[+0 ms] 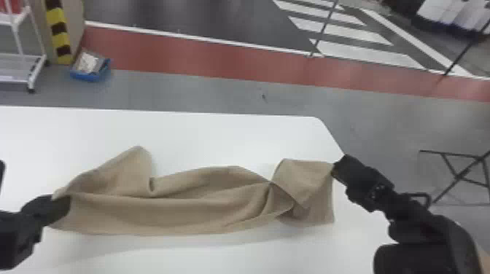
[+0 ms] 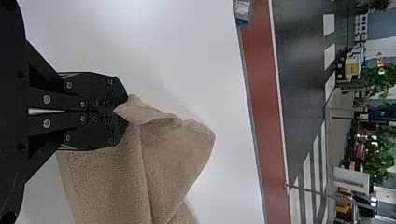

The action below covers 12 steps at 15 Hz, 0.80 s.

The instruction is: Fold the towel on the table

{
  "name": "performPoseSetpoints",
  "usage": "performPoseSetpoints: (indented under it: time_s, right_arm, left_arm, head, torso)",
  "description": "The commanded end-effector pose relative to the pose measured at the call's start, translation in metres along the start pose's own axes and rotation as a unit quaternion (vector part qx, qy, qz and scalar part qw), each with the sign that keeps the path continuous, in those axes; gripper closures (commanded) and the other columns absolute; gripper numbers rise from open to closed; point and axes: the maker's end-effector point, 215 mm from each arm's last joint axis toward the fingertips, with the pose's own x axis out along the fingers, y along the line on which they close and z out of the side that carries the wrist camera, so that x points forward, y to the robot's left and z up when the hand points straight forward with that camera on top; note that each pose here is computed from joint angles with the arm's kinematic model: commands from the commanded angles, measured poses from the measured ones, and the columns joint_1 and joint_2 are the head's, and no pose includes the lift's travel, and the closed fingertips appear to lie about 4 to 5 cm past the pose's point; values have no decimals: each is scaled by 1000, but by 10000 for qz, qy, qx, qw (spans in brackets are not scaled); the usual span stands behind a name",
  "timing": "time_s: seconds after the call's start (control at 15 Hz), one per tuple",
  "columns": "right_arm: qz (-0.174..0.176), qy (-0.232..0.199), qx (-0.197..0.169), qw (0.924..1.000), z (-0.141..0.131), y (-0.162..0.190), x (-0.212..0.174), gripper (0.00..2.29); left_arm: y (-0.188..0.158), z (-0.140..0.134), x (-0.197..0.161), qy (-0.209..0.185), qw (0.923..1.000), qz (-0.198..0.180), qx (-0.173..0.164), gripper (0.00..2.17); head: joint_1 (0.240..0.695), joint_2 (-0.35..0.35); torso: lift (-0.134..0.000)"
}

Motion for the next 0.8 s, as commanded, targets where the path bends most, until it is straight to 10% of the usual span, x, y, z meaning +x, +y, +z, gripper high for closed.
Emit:
performPoseSetpoints:
  time_s: [0.0, 0.2, 0.47, 0.6, 0.73]
  right_arm:
    - [-477, -542, -924, 9931, 40, -27, -21, 2253]
    - [-750, -232, -2558, 9635, 45, -21, -30, 2253]
    - [-578, 543, -3589, 9300, -16, -4, -13, 2148]
    - [-601, 1319, -3416, 9286, -71, -21, -10, 1362]
    - [-871, 2001, -2727, 9370, -109, -51, -26, 39]
  left_arm:
    - [19, 0, -7, -32, 9998, 123, -163, 1420]
    - [28, -3, -8, -19, 9996, 182, -228, 1420]
    - [30, -8, -4, 30, 9995, 167, -274, 1420]
    - [32, -6, -3, 18, 9995, 183, -270, 1420]
    - [31, -6, -3, 27, 9995, 173, -266, 1420]
  head:
    - [695, -336]
    - [695, -290]
    - [695, -265]
    - [695, -300]
    - [695, -349]
  torso:
    - [-124]
    - [-124]
    - [-124]
    - [-124]
    - [-124]
